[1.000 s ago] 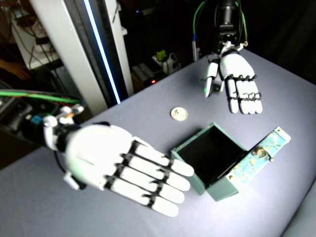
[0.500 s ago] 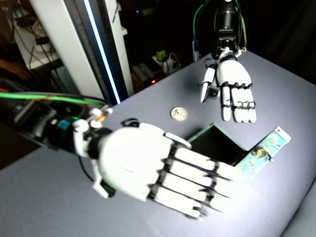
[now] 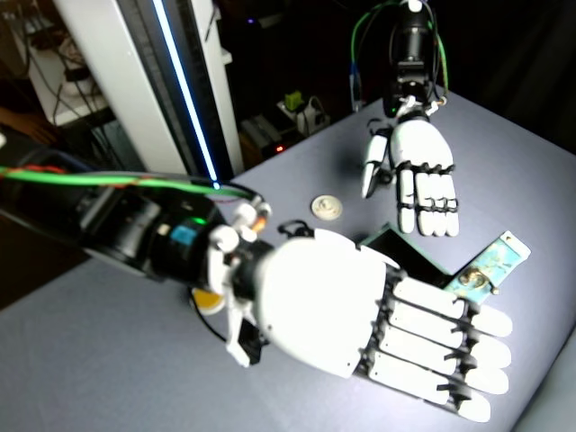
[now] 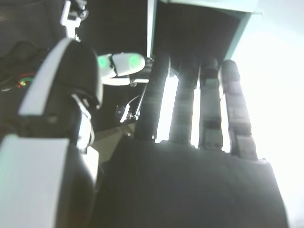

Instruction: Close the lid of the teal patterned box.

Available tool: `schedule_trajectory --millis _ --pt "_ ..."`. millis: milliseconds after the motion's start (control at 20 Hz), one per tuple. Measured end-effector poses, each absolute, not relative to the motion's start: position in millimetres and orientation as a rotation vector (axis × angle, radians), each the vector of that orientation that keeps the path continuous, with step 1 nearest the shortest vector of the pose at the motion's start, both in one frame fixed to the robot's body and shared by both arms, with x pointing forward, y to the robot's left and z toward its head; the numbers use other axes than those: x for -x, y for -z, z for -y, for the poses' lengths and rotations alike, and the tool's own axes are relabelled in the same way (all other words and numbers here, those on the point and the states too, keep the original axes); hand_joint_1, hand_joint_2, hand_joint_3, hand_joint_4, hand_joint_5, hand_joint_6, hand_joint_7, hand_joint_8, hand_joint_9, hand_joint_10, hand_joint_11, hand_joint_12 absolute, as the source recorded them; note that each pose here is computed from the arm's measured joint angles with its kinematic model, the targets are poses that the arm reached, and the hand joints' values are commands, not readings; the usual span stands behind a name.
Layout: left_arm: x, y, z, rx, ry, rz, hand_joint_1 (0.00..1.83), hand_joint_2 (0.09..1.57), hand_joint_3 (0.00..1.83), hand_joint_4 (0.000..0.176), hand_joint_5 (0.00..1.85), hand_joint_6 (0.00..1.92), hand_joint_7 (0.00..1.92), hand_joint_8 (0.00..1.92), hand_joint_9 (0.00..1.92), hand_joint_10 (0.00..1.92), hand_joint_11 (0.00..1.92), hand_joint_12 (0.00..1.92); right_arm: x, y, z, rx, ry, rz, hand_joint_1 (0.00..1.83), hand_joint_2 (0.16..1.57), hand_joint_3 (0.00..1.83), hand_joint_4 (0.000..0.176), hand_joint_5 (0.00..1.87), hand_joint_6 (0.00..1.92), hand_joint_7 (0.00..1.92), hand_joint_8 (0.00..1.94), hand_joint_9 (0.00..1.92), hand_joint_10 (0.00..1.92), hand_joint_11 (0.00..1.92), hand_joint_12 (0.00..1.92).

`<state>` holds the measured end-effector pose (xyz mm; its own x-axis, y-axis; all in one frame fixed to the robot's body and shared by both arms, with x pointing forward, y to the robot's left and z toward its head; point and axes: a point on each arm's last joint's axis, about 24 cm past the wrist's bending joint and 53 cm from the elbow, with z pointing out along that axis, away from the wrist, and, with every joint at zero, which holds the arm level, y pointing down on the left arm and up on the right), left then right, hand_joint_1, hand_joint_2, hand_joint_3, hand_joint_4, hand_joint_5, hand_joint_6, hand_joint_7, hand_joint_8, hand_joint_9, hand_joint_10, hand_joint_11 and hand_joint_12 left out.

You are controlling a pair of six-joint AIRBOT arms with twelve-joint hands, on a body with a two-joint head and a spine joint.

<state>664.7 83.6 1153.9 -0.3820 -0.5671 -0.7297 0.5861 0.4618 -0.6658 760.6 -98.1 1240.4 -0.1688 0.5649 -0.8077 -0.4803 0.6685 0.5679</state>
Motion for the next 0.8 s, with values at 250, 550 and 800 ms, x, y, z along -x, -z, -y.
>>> schedule_trajectory --millis 250,550,800 --pt "-668 -1154 -82 -0.011 1.224 -1.534 0.28 1.4 0.0 0.01 0.11 0.02 0.0 0.0 0.0 0.0 0.0 0.0 -759 -1244 95 -0.063 -0.928 -1.463 0.26 1.33 0.0 0.0 0.11 0.02 0.44 0.06 0.35 0.95 0.25 1.81" --pt "-669 -1152 -82 0.001 1.227 -1.542 0.22 1.42 0.0 0.007 0.11 0.01 0.0 0.0 0.0 0.0 0.0 0.0 -744 -1249 75 -0.025 -0.972 -1.454 0.3 1.32 0.0 0.0 0.16 0.39 0.27 1.06 0.31 1.52 0.41 1.92" --pt "-669 -1143 -87 0.026 1.217 -1.564 0.17 1.42 0.0 0.003 0.1 0.0 0.01 0.0 0.0 0.0 0.0 0.0 -722 -1255 53 0.054 -1.008 -1.43 0.24 1.33 0.0 0.0 0.07 0.64 0.4 1.26 0.37 1.61 0.41 1.92"
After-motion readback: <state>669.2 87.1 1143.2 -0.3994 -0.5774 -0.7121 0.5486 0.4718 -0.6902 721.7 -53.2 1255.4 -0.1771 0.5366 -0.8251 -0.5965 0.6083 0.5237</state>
